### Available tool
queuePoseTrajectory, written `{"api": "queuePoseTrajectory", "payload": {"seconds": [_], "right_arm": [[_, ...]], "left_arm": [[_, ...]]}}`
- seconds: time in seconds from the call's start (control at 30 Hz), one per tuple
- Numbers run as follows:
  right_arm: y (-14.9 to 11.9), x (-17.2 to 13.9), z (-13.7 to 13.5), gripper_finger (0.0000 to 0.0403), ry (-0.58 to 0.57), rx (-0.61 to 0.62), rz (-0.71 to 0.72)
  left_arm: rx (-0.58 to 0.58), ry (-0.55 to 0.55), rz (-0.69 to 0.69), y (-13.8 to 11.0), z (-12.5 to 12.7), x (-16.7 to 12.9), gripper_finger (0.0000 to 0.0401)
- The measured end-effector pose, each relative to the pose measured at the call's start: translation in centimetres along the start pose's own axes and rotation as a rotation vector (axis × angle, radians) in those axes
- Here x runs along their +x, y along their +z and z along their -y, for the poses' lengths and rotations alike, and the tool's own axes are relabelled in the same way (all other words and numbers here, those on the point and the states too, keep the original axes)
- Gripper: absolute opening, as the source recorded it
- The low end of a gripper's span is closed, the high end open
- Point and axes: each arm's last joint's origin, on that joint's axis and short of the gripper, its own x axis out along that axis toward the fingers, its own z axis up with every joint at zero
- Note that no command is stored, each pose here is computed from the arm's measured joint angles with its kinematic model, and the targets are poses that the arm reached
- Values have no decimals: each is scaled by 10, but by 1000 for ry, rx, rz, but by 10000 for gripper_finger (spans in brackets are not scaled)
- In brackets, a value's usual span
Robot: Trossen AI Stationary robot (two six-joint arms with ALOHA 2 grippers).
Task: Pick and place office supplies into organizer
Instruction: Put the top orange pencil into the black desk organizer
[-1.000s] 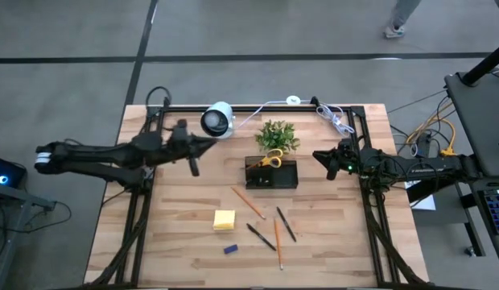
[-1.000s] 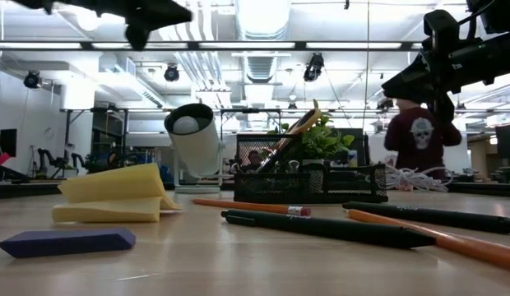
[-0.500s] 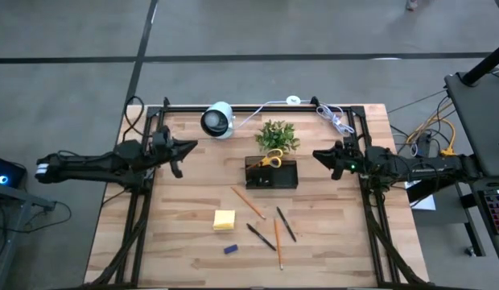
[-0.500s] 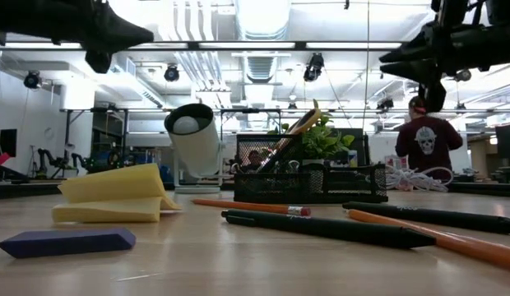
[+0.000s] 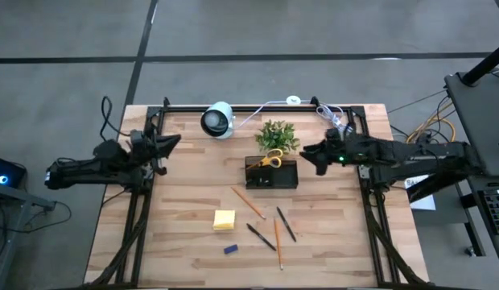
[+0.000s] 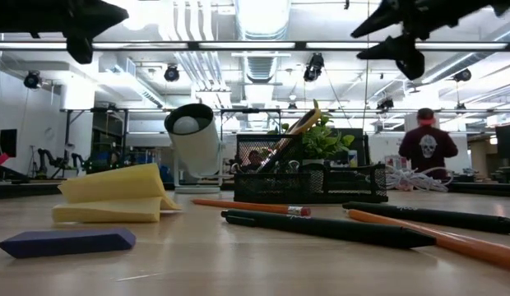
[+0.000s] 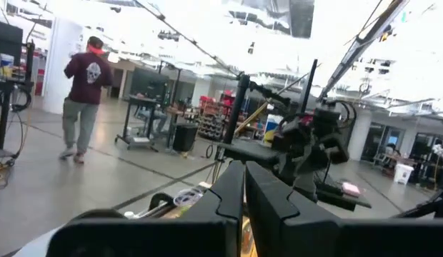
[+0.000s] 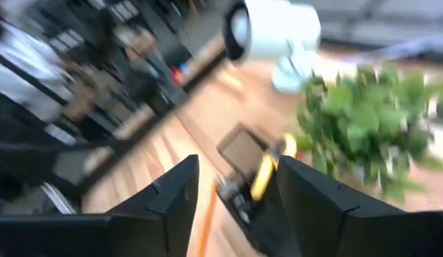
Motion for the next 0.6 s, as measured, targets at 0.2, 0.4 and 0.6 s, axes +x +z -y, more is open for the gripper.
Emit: {"api": "queuePoseTrajectory", "payload": {"seconds": [0.2, 0.4, 0.6], "right_arm": [[4, 29, -30, 181, -84, 23, -149], [-1, 63, -73, 172, -69, 34, -211], [-8, 101, -115, 171, -98, 17, -269]], "left_arm": [[-6, -5, 24, -2, -2, -5, 0], [-7, -5, 22, -8, -4, -8, 0], [-9, -7, 32, -6, -4, -8, 0]]}}
